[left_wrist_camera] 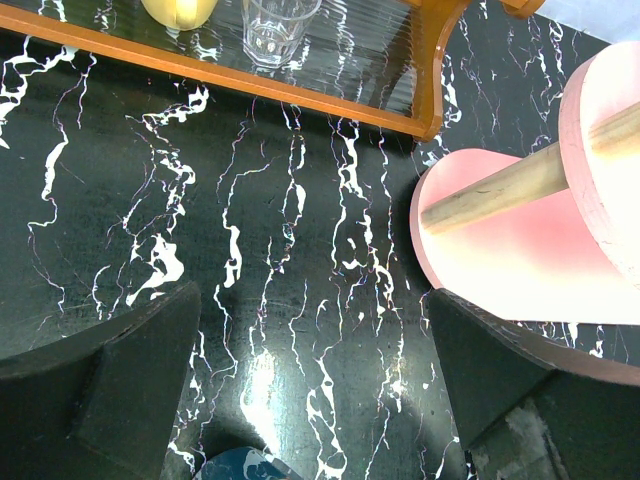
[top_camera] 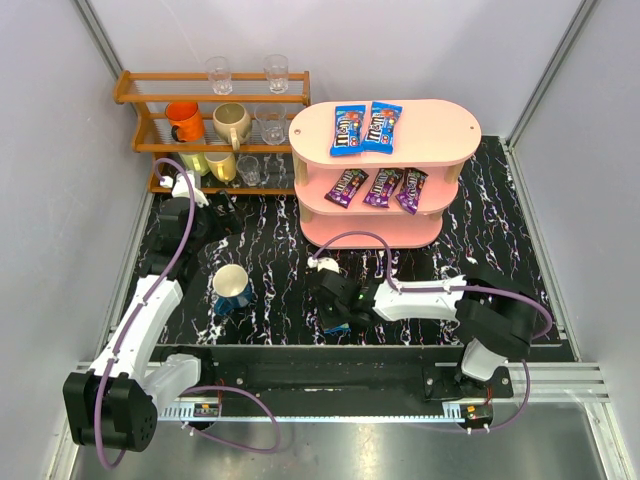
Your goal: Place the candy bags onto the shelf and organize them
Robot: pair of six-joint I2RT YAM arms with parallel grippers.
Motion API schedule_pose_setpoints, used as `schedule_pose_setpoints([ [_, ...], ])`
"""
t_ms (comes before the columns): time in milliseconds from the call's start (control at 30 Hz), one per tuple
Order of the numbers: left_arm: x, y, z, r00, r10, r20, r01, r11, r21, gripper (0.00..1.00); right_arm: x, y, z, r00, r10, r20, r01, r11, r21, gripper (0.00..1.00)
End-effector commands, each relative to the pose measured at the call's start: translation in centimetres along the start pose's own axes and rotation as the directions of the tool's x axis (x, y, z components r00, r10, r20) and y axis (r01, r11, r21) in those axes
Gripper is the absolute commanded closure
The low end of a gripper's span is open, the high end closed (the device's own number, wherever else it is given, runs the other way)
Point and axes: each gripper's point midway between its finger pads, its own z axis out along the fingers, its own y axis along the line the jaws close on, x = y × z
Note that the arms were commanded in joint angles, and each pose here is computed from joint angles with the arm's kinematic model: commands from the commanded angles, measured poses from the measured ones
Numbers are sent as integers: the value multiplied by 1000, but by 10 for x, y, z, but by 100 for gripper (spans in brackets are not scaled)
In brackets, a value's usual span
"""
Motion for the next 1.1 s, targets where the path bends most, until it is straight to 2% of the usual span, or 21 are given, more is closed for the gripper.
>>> schedule_pose_setpoints([
  [0, -28, -10, -3, 997, 10, 80, -13, 999, 33, 1, -3, 1, -4, 1000, 21, 23, -21, 1000, 9, 100],
  [333, -27, -12, -2, 997, 3, 75, -6, 999, 40, 1, 17, -37, -28, 999, 41, 26, -44, 992, 116, 100],
  [767, -30, -12, -4, 997, 11, 82, -14, 999, 37, 1, 20, -60, -17, 998, 42, 46, -51, 975, 218, 100],
  [1067, -28, -11, -2, 997, 7, 77, -10, 999, 37, 1, 31, -79, -30, 998, 59, 31, -66, 961, 267, 100],
])
